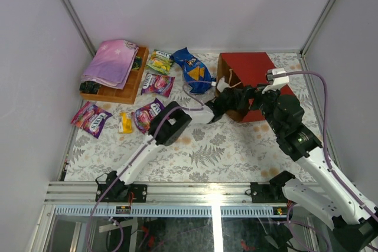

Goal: Take the snacks out of the paper bag
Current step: Adjust the paper bag at the center of the board.

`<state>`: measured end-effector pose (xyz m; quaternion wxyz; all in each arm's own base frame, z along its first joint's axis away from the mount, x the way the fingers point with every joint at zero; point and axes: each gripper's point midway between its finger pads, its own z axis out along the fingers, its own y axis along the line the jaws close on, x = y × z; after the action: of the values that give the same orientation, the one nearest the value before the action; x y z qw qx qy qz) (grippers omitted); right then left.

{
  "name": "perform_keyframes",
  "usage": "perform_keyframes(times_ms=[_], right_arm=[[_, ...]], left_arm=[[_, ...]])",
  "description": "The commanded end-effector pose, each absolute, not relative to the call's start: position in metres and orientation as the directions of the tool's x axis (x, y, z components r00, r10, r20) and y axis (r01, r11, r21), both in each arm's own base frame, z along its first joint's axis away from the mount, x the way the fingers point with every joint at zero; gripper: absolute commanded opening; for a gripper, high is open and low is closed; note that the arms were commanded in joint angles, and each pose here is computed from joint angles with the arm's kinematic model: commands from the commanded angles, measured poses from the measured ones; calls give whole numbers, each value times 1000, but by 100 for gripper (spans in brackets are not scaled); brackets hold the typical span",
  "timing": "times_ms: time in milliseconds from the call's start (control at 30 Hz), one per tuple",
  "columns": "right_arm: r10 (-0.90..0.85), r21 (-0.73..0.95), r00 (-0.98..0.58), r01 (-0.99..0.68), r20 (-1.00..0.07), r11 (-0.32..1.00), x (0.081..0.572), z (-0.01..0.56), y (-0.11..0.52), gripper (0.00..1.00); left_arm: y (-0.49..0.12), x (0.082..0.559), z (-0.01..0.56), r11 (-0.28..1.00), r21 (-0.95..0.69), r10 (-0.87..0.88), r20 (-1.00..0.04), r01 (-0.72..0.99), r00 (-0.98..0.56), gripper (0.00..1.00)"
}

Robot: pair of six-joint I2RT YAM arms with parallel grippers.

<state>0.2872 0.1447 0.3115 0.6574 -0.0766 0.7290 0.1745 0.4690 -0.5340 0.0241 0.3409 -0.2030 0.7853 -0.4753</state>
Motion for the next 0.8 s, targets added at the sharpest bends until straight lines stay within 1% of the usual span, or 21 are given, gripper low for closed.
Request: perform_keyframes(times_ms=[0,133,233,333,367,400,433,467,533,567,600,633,700,767], right_arm=[[171,176,-43,-211,-984,961,299,340,122,99],[232,239,-96,-78,-968,968,326,332,97,99],[330,332,-172,19,-928,943,354,319,68,99],[385,369,-189,115,-903,922,374,312,41,99],[416,394,-186,143,-890,908,379,313,31,99],[441,418,-188,153,-878,896,383,314,25,99],[458,435,-195,149,-867,888,387,315,23,99],[461,440,-201,141,-864,887,389,317,23,99],[442,428,-217,112,-870,897,391,322,27,99],[434,420,-225,107,-873,901,390,322,27,99],[426,414,-233,104,-874,905,388,321,28,99],[420,407,-242,104,-875,908,386,318,28,99],[412,399,-269,104,-871,911,380,306,29,99],[421,406,-305,116,-854,907,376,288,31,99]], left_arm=[[-483,483,111,455,-878,-686,-454,152,-568,0],[-442,474,141,500,-848,-713,-518,175,-472,0],[-430,465,155,505,-840,-715,-536,198,-449,0],[-419,454,173,496,-834,-716,-551,242,-428,0],[-415,451,182,495,-828,-715,-561,265,-417,2],[-411,447,190,493,-819,-707,-574,294,-414,12],[-410,441,200,479,-807,-687,-589,344,-426,26],[-405,437,209,472,-794,-676,-605,383,-420,42],[-387,435,222,467,-780,-671,-619,416,-408,65],[-375,436,226,476,-768,-666,-633,428,-394,82],[-362,440,231,492,-752,-657,-652,439,-378,94],[-350,446,234,519,-732,-639,-675,441,-368,100],[-319,473,229,589,-717,-607,-697,374,-382,100],[-298,501,221,632,-708,-565,-699,316,-437,100]])
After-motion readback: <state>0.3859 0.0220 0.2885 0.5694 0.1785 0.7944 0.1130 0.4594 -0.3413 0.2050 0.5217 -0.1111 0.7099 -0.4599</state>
